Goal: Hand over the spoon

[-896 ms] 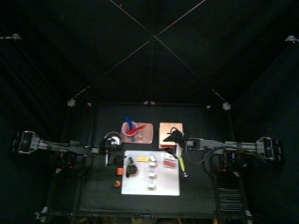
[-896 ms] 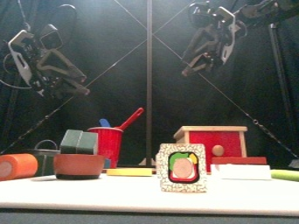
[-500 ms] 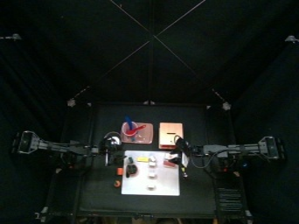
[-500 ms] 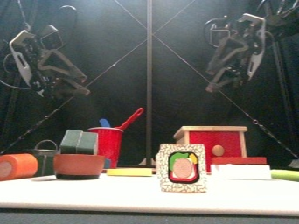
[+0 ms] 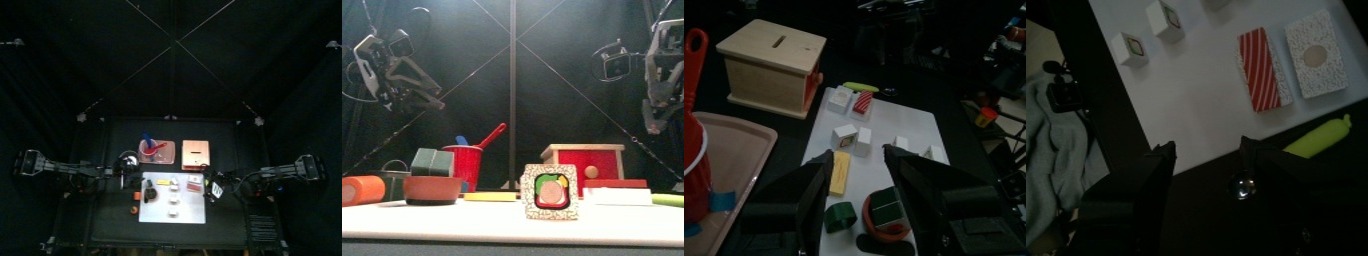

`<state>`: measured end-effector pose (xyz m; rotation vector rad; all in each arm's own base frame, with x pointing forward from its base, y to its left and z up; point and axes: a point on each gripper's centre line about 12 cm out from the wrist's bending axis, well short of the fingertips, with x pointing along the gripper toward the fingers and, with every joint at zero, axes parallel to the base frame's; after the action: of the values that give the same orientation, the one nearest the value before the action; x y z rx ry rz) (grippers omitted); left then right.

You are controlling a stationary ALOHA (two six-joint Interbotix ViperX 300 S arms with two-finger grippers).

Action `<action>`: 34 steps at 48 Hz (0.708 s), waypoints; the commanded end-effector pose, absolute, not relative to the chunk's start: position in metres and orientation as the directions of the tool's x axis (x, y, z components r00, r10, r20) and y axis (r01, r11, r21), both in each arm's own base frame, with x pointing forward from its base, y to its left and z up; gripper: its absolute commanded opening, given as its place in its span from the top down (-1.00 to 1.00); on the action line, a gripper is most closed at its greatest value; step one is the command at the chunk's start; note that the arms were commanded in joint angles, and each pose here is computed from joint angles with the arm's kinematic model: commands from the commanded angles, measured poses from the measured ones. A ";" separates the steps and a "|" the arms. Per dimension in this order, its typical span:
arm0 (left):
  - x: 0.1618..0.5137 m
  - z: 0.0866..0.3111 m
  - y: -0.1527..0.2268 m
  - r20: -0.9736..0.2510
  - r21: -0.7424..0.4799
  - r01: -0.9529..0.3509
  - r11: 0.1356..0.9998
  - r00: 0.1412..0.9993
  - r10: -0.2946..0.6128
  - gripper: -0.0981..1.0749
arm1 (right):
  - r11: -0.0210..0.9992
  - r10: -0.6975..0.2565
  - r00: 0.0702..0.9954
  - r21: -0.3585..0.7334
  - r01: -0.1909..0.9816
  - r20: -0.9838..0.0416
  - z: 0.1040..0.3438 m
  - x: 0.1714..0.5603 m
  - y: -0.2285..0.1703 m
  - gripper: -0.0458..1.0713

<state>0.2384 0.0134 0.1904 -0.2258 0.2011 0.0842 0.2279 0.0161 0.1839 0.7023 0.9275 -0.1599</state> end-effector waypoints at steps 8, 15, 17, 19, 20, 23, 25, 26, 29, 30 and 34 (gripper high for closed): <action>0.244 0.197 0.015 -0.188 -0.227 -0.111 0.967 0.980 0.068 -0.58 | 0.718 0.121 0.593 0.482 0.502 -0.796 0.172 0.221 -0.002 -0.66; 0.245 0.194 0.015 -0.202 -0.234 -0.122 0.965 0.977 0.074 -0.58 | 0.695 0.104 0.568 0.468 0.546 -0.817 0.164 0.221 -0.010 -0.66; 0.245 0.193 0.015 -0.205 -0.235 -0.123 0.964 0.976 0.075 -0.58 | 0.687 0.099 0.563 0.466 0.558 -0.820 0.163 0.222 -0.013 -0.66; 0.246 0.193 0.015 -0.206 -0.235 -0.124 0.964 0.976 0.075 -0.58 | 0.684 0.096 0.557 0.461 0.566 -0.825 0.161 0.224 -0.014 -0.66; 0.247 0.193 0.016 -0.208 -0.235 -0.126 0.964 0.975 0.077 -0.58 | 0.683 0.095 0.556 0.461 0.567 -0.826 0.161 0.224 -0.015 -0.66; 0.248 0.192 0.016 -0.212 -0.233 -0.126 0.964 0.974 0.077 -0.58 | 0.683 0.097 0.546 0.454 0.572 -0.832 0.159 0.226 -0.015 -0.66; 0.248 0.191 0.016 -0.215 -0.233 -0.127 0.964 0.974 0.076 -0.58 | 0.679 0.098 0.533 0.447 0.582 -0.841 0.156 0.226 -0.016 -0.66; 0.248 0.191 0.016 -0.217 -0.233 -0.129 0.964 0.973 0.078 -0.58 | 0.678 0.099 0.525 0.444 0.586 -0.845 0.154 0.225 -0.016 -0.66; 0.249 0.190 0.016 -0.220 -0.232 -0.130 0.964 0.972 0.078 -0.58 | 0.676 0.101 0.509 0.434 0.595 -0.855 0.150 0.224 -0.016 -0.66; 0.249 0.190 0.016 -0.221 -0.232 -0.130 0.964 0.972 0.078 -0.58 | 0.676 0.101 0.505 0.432 0.597 -0.857 0.149 0.223 -0.016 -0.66; 0.250 0.187 0.017 -0.230 -0.231 -0.135 0.963 0.970 0.081 -0.58 | 0.673 0.102 0.495 0.426 0.605 -0.863 0.146 0.223 -0.017 -0.66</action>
<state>0.2431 0.0156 0.1803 -0.2485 0.2430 0.1073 0.2167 -0.0142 0.1393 0.7983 1.0534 -0.3483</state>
